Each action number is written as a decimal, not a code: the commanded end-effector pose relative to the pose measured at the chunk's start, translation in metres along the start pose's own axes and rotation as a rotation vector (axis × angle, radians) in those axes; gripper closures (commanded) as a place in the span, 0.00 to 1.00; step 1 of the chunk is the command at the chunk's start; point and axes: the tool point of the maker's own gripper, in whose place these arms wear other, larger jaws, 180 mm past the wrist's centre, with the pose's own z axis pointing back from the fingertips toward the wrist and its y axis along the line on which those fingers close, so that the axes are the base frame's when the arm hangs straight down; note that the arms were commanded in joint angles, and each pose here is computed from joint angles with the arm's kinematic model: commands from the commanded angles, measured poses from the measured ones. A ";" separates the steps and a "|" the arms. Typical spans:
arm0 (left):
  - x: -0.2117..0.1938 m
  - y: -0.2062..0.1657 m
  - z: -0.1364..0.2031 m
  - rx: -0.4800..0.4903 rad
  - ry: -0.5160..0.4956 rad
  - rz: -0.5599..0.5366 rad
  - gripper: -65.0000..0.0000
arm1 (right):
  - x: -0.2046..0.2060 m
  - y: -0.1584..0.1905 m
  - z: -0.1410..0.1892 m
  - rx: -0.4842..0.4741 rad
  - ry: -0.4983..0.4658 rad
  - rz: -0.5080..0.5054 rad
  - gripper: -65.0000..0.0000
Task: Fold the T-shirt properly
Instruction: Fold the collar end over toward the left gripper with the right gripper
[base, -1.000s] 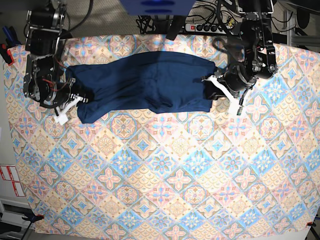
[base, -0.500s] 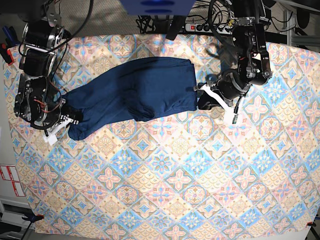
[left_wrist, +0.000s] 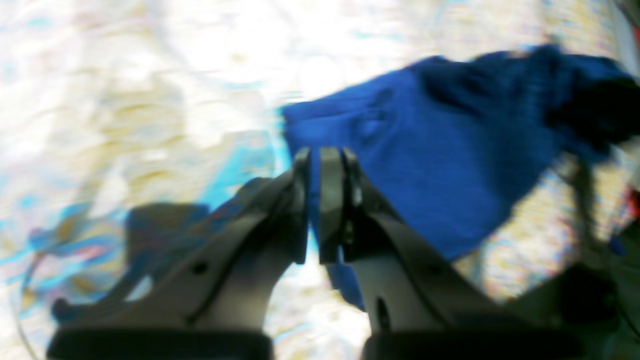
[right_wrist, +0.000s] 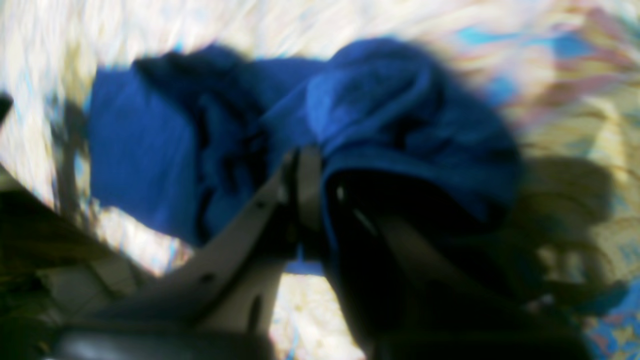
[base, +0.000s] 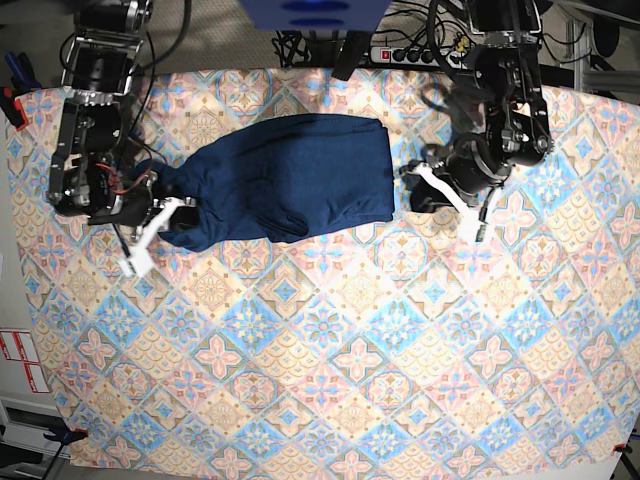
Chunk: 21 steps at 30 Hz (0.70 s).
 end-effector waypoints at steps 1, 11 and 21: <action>0.013 -0.007 0.002 -0.025 -0.044 -0.010 0.96 | 0.019 0.015 0.005 0.028 -0.050 0.066 0.99; 0.006 -0.005 0.002 -0.017 -0.029 -0.007 0.96 | 0.039 0.096 0.004 0.245 -0.116 0.177 0.99; 0.007 -0.005 0.003 -0.015 -0.030 -0.009 0.96 | 0.035 0.180 -0.012 0.422 -0.108 0.273 0.99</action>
